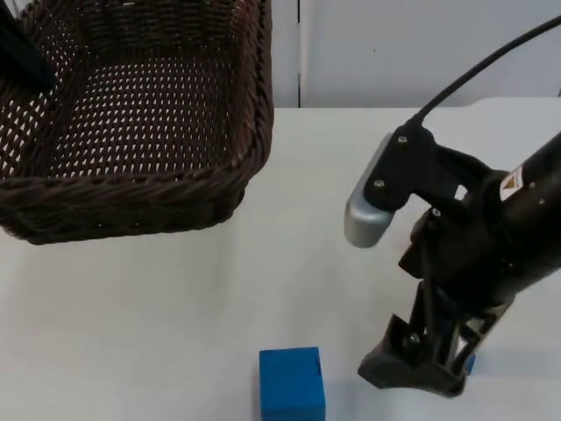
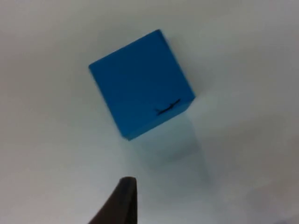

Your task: Pick up the basket with the left hand and place the largest block into the basket with the right hand.

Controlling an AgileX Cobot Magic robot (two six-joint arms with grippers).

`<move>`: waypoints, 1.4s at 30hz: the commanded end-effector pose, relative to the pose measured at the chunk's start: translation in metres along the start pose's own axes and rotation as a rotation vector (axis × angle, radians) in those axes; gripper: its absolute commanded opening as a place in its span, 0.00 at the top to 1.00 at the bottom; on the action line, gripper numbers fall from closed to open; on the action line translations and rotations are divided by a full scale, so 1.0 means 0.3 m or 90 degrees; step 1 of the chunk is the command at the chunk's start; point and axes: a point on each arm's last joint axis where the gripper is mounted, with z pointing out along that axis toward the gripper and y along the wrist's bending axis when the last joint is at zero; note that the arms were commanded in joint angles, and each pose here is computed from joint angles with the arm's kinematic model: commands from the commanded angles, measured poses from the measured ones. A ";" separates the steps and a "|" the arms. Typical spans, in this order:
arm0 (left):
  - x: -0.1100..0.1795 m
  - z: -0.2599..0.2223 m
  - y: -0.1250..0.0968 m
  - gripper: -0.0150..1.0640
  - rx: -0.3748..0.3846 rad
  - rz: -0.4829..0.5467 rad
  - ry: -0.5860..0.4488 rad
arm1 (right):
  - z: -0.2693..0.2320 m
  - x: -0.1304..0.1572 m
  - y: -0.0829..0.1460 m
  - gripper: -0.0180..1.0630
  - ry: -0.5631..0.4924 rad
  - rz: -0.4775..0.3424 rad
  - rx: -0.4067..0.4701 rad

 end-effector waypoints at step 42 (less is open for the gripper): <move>-0.001 -0.016 -0.012 0.99 0.009 0.000 -0.017 | 0.166 -0.035 0.074 0.01 -0.043 -0.109 -0.079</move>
